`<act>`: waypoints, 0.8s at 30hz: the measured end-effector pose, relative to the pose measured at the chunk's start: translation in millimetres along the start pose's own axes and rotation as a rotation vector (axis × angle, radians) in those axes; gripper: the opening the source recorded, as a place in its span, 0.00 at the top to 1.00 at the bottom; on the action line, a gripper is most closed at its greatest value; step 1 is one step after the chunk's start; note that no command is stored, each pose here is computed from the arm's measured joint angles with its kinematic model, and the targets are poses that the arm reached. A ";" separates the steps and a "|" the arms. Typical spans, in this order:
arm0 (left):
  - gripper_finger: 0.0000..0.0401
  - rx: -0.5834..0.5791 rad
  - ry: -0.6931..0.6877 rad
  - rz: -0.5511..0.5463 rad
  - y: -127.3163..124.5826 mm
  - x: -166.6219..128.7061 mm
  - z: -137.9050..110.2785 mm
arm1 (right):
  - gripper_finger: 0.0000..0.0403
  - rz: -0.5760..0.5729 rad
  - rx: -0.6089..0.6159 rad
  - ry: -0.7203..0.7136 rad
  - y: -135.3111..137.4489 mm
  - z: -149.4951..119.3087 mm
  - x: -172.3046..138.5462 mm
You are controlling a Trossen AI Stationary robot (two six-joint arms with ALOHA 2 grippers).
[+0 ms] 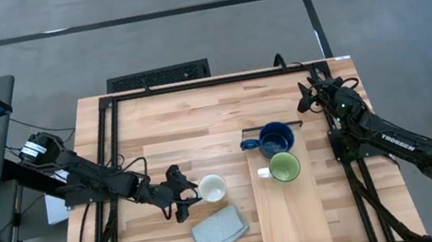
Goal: Stack small to large cups/mugs on shelf
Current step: Put the white cup on the shelf
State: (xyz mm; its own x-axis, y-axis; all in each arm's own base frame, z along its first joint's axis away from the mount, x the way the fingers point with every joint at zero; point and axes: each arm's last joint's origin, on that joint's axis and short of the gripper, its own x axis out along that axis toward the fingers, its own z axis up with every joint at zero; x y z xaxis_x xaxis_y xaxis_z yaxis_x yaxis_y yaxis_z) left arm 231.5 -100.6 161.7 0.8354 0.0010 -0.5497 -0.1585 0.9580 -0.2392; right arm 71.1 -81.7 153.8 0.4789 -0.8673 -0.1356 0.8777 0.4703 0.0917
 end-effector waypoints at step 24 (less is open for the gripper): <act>0.79 0.059 -0.048 0.049 2.5 0.8 3.8 | 0.42 0.000 0.000 0.000 0.0 0.0 0.0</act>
State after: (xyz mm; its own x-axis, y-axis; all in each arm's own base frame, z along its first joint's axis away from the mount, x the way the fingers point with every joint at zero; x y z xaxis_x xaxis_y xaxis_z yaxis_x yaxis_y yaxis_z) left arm 233.8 -97.1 163.8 0.8519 0.0610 -0.5202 -0.1698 0.9717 -0.1640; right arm 71.1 -81.7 153.8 0.4791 -0.8673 -0.1354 0.8776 0.4705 0.0916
